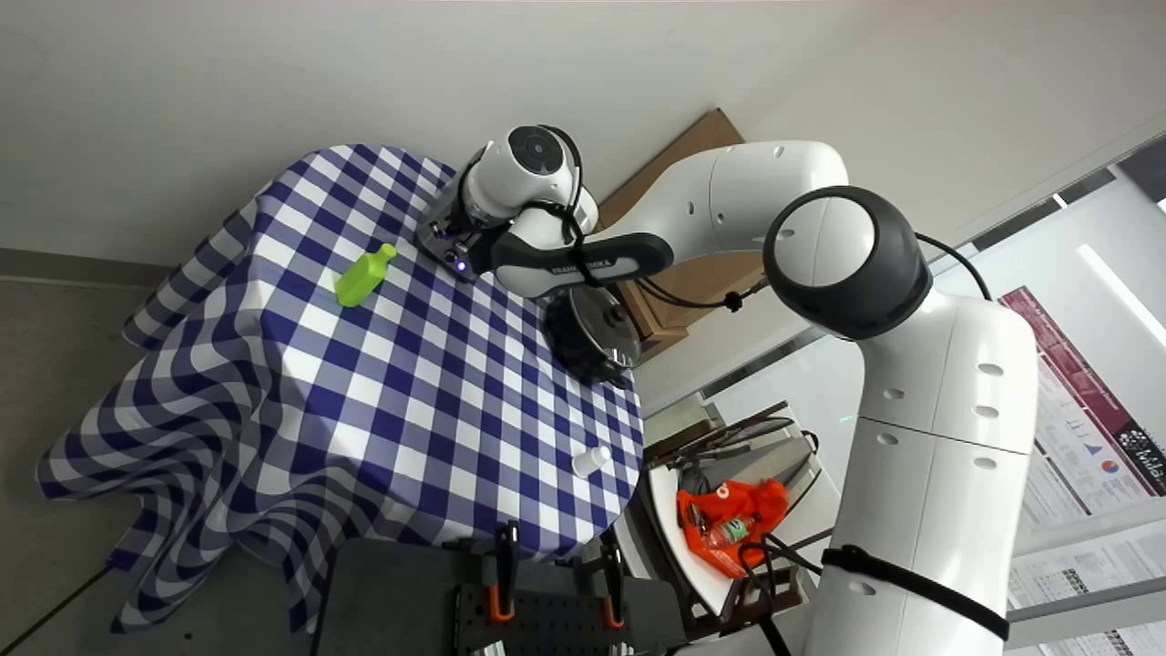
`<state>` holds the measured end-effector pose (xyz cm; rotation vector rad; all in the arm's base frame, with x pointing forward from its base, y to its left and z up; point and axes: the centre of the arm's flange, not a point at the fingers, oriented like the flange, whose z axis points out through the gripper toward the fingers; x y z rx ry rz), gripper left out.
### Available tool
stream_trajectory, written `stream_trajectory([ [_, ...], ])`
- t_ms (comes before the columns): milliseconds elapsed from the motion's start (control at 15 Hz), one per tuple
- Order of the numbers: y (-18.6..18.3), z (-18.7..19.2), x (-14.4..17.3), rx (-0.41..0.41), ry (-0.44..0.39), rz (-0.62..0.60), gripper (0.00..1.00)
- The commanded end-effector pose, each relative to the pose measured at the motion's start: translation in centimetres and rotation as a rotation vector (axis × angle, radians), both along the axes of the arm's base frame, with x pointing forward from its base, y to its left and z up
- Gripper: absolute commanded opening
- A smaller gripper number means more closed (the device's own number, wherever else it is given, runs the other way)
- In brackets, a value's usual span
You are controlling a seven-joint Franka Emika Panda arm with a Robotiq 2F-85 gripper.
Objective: Push the lever on the toaster downwards
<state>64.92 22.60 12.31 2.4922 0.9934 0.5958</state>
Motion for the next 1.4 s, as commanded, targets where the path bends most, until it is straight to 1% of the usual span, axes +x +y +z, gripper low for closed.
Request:
stream_trajectory([
  [0,0.9,-2.9,0.4,0.085,0.05,-0.014,0.0],
  [133,0.9,-2.3,-0.3,0.16,0.073,-0.059,0.0],
  [267,0.5,-0.9,-0.7,0.24,0.09,-0.136,0.0],
  [467,-1.0,1.5,-0.7,0.358,0.108,-0.304,0.0],
  [600,-2.0,3.0,-0.9,0.412,0.147,-0.42,0.0],
  [733,-3.2,4.3,-1.4,0.444,0.217,-0.49,0.0],
  [867,-4.0,5.7,-2.3,0.466,0.282,-0.518,0.0],
  [1067,-5.4,8.3,-3.1,0.491,0.351,-0.534,0.0],
  [1333,-8.0,11.5,-3.9,0.496,0.443,-0.524,0.0],
])
